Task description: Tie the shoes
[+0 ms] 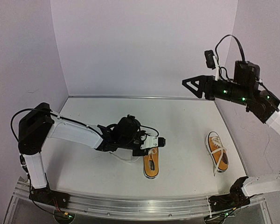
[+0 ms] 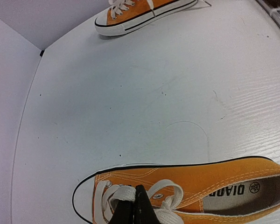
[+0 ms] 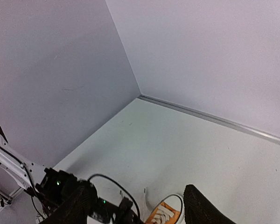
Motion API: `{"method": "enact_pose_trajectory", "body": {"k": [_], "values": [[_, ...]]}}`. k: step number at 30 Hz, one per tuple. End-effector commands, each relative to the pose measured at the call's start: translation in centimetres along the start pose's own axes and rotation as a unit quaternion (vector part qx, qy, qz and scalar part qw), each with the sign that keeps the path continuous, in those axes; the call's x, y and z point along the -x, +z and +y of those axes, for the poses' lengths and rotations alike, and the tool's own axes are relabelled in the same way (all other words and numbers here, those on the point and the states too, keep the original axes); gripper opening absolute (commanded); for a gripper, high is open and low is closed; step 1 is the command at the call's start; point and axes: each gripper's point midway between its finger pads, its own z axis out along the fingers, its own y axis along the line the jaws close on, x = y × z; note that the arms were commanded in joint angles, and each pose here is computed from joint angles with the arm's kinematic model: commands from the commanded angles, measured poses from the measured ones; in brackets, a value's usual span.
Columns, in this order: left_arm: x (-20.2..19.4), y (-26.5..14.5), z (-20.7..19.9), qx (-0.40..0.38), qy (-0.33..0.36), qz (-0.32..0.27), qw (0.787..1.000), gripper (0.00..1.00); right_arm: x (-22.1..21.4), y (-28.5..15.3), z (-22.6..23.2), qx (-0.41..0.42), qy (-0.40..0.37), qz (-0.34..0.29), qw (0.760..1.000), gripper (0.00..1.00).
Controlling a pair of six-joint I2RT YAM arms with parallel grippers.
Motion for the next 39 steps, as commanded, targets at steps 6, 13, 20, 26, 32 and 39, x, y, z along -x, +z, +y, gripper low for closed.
{"method": "enact_pose_trajectory", "body": {"k": [6, 13, 20, 26, 32, 39], "values": [[2.3, -0.9, 2.8, -0.078, -0.184, -0.092, 0.975, 0.0, -11.0, -2.0, -1.3, 0.005, 0.021, 0.119, 0.993, 0.4], [1.7, -0.1, 3.0, -0.1, -0.214, -0.092, 0.967, 0.0, -15.4, -1.0, 0.4, 0.021, -0.038, 0.174, 0.984, 0.32], [1.4, 0.1, 3.2, -0.109, -0.234, -0.092, 0.962, 0.0, -21.8, 2.5, 2.4, -0.023, -0.209, 0.247, 0.946, 0.32], [1.3, 0.1, 3.4, -0.112, -0.243, -0.092, 0.959, 0.0, -25.3, 4.6, 5.5, -0.01, -0.347, 0.229, 0.909, 0.33], [1.4, 0.1, 3.5, -0.12, -0.249, -0.096, 0.956, 0.0, -30.5, 8.3, 8.3, -0.015, -0.505, 0.246, 0.827, 0.31], [1.4, 0.1, 3.4, -0.125, -0.249, -0.095, 0.956, 0.0, -33.5, 12.7, 8.8, -0.027, -0.565, 0.257, 0.784, 0.28]]}}
